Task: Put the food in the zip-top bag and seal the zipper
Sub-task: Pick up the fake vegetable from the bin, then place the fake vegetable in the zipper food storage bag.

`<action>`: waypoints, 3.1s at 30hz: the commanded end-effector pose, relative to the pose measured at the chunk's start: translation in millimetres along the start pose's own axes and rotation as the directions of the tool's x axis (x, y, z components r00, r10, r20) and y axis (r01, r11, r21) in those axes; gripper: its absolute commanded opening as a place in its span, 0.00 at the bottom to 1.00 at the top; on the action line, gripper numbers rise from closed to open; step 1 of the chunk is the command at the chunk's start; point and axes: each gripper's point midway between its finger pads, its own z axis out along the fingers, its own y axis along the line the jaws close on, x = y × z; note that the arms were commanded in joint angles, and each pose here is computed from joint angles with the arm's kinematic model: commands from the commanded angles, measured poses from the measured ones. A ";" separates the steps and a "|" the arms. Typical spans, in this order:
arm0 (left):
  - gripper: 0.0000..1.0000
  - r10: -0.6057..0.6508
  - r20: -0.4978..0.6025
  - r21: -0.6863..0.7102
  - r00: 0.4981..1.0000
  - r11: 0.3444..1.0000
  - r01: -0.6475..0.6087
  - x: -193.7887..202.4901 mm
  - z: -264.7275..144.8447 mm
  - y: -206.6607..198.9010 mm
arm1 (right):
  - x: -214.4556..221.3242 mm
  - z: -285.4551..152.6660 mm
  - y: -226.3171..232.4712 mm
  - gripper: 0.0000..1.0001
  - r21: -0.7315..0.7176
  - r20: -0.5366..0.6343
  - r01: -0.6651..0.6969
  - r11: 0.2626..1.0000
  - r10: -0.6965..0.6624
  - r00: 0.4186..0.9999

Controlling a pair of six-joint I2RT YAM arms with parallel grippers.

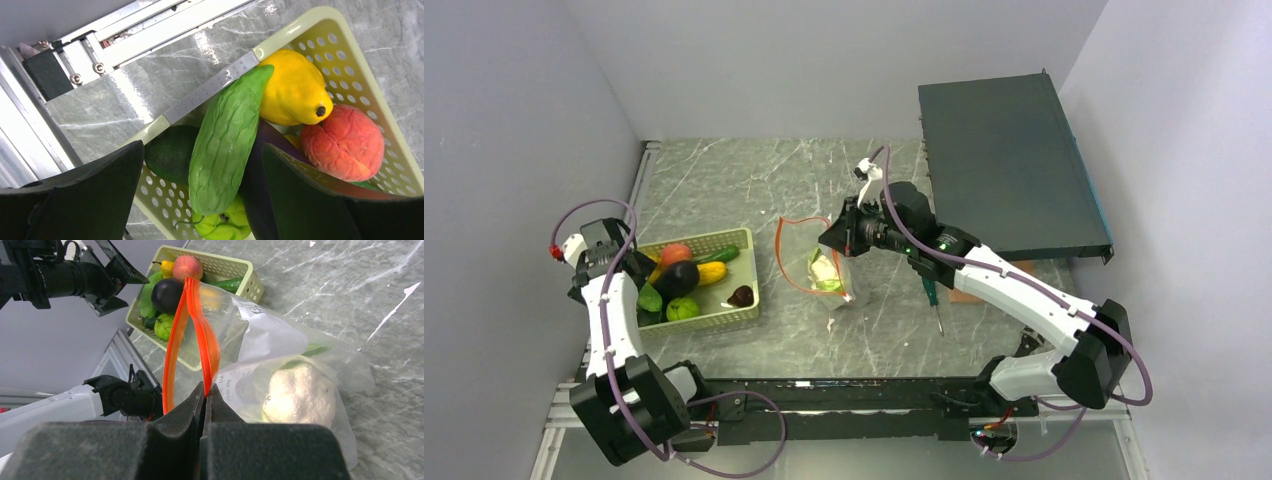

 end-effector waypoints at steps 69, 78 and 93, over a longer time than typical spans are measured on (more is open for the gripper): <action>0.04 0.227 0.021 0.862 0.974 0.489 -0.133 39.0 -213.3 -109.9 | -22.1 1.5 24.5 0.00 -0.077 0.075 0.021 0.997 -0.015 0.997; 0.11 0.401 -0.016 1.000 0.916 -0.006 0.019 95.3 -304.7 -126.0 | -20.3 3.9 23.9 0.00 -0.082 0.080 0.008 0.997 -0.001 0.997; 0.00 0.660 -0.149 0.989 0.736 0.108 0.104 160.2 -319.8 -125.4 | -20.8 5.9 28.6 0.00 -0.071 0.120 0.009 0.997 0.000 0.993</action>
